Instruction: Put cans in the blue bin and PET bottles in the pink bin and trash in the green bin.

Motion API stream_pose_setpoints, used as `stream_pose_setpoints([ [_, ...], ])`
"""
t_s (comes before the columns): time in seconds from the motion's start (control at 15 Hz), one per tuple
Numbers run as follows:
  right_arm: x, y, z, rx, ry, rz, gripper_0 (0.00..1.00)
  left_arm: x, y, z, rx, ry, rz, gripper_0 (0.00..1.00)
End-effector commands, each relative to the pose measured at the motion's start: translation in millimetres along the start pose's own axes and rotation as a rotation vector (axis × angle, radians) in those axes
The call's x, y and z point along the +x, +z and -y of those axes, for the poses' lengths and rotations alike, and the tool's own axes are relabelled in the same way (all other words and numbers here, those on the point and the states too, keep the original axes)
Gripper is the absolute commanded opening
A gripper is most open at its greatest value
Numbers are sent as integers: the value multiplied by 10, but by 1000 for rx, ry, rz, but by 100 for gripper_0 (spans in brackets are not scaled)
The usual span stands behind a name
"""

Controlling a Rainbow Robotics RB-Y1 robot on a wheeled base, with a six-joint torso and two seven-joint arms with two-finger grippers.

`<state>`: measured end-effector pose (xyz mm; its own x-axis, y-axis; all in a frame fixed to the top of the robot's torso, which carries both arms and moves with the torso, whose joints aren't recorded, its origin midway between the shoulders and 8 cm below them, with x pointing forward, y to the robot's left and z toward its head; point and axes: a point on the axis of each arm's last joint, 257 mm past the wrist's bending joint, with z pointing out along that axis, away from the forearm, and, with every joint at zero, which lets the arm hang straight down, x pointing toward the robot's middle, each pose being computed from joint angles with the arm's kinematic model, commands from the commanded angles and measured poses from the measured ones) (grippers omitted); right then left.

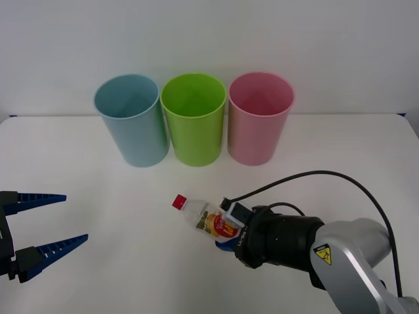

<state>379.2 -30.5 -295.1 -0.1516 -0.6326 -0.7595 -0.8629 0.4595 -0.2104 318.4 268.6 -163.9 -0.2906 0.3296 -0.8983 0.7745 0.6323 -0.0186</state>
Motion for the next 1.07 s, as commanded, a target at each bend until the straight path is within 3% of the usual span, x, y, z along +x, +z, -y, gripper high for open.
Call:
stream_pose_setpoints([
  [0.07, -302, -481, -45, 9, 66, 136, 0, 0, 0, 0, 0, 0, 0, 100],
  [0.2, -500, -851, -77, 16, 87, 216, 0, 0, 0, 0, 0, 0, 0, 100],
  [0.4, -911, -1364, -35, 9, 148, 387, 0, 0, 0, 0, 0, 0, 0, 100],
  [0.53, -1198, -1614, 112, 25, 185, 505, 0, 0, 0, 0, 0, 0, 0, 100],
  [0.73, -1521, -1899, 501, 119, 198, 632, 0, 0, 0, 0, 0, 0, 0, 100],
  [0.8, -1640, -1991, 638, 150, 228, 679, 0, 0, 0, 0, 0, 0, 0, 100],
  [1.07, -1964, -2209, 1033, 239, 283, 778, 0, 0, 0, 0, 0, 0, 0, 100],
])
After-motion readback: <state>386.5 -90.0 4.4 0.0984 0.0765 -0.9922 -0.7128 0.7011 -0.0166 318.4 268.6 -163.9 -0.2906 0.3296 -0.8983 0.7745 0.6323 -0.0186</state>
